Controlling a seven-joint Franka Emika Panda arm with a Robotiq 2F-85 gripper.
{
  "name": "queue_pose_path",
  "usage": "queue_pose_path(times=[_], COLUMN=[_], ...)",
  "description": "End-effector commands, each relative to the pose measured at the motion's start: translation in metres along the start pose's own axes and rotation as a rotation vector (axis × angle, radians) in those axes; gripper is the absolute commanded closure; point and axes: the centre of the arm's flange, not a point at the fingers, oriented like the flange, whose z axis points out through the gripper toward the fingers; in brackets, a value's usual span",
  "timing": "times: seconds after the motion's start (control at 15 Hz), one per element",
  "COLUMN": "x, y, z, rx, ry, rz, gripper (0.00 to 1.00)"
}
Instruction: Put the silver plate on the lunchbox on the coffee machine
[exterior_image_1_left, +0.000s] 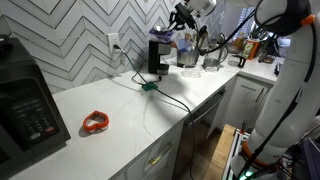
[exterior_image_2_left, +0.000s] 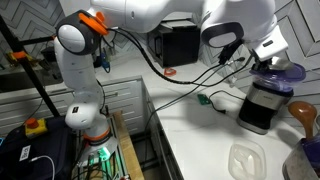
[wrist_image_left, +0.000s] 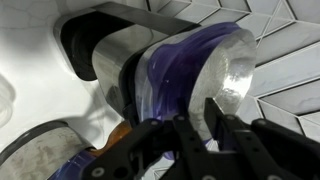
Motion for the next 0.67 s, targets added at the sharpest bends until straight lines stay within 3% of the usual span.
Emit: queue_pose_path(times=[0.0,0.27,0.4,0.47,0.53,0.6], x=[-0.003,-0.001,-0.003,-0.007,0.004,0.002], y=[0.004,0.001,0.005,0.005,-0.017,-0.018], z=[-0.013,-0.062,-0.101,-0.119,-0.081,-0.1], rx=[0.001,0.041,0.15,0.19,0.132,0.167], ry=[0.02,0.038,-0.019,-0.032,0.021,0.011], rz=[0.009,-0.031,-0.112,-0.143,-0.097,-0.125], gripper=[0.43,0.12,0.0,0.0,0.08,0.01])
